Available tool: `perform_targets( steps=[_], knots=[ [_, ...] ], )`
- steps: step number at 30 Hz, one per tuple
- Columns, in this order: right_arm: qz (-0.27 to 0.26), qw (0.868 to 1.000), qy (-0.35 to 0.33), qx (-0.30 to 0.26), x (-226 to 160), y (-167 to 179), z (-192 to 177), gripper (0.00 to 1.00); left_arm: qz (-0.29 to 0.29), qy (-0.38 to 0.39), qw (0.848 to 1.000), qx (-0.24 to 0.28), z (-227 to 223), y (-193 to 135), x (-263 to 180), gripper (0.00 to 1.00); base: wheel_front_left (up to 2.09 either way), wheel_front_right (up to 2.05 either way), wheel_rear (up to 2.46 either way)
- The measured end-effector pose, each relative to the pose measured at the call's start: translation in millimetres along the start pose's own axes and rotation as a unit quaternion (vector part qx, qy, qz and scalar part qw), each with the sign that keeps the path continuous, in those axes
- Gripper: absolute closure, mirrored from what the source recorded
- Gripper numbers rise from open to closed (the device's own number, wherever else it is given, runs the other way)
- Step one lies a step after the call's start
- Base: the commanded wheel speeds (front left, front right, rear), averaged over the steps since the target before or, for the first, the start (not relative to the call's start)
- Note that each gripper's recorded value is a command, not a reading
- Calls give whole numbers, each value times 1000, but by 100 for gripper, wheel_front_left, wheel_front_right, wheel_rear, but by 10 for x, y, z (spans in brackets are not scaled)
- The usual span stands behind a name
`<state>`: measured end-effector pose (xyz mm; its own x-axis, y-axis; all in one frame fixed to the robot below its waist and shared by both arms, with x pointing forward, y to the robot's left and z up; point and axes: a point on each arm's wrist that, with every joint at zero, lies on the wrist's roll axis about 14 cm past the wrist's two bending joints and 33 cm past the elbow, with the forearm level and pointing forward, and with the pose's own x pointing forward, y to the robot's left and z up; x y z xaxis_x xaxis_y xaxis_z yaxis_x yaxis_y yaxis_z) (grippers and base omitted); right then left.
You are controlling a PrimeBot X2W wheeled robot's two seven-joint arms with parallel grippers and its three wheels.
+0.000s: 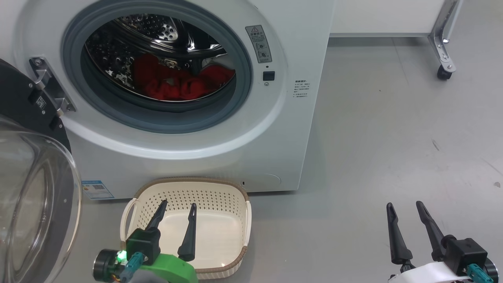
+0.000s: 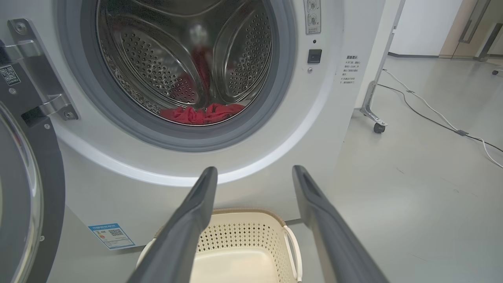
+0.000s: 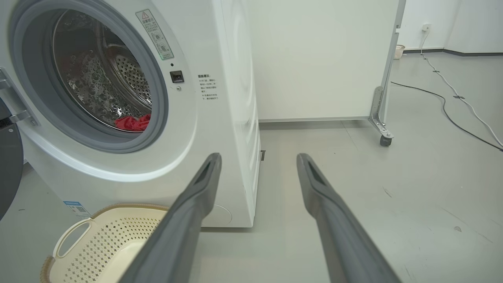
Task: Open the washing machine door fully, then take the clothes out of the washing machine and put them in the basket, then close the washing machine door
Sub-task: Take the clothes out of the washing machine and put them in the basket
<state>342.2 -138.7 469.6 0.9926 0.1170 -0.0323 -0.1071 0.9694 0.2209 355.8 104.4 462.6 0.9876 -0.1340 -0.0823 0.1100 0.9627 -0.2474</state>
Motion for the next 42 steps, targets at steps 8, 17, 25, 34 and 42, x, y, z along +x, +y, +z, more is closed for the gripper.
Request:
perform_targets(
  steps=[8,17,25,34,42],
  knots=[
    [1,1000,5,1,11,3,-30,0,2,2,1000,0,-15,13,10,0,1,-1,0],
    [0,1000,9,1,24,-1,-55,0,2,6,1000,-1,-38,4,23,0,0,0,0],
    [-1,1000,17,3,75,-14,-105,0,-2,10,1000,-2,-55,-14,121,0,0,0,0],
    [3,1000,19,5,244,-29,-135,0,-18,22,999,-19,-97,-91,388,0,0,0,0],
    [-1,1000,25,8,444,-101,-213,0,-17,47,998,-27,-164,-33,815,0,0,0,0]
  ],
)
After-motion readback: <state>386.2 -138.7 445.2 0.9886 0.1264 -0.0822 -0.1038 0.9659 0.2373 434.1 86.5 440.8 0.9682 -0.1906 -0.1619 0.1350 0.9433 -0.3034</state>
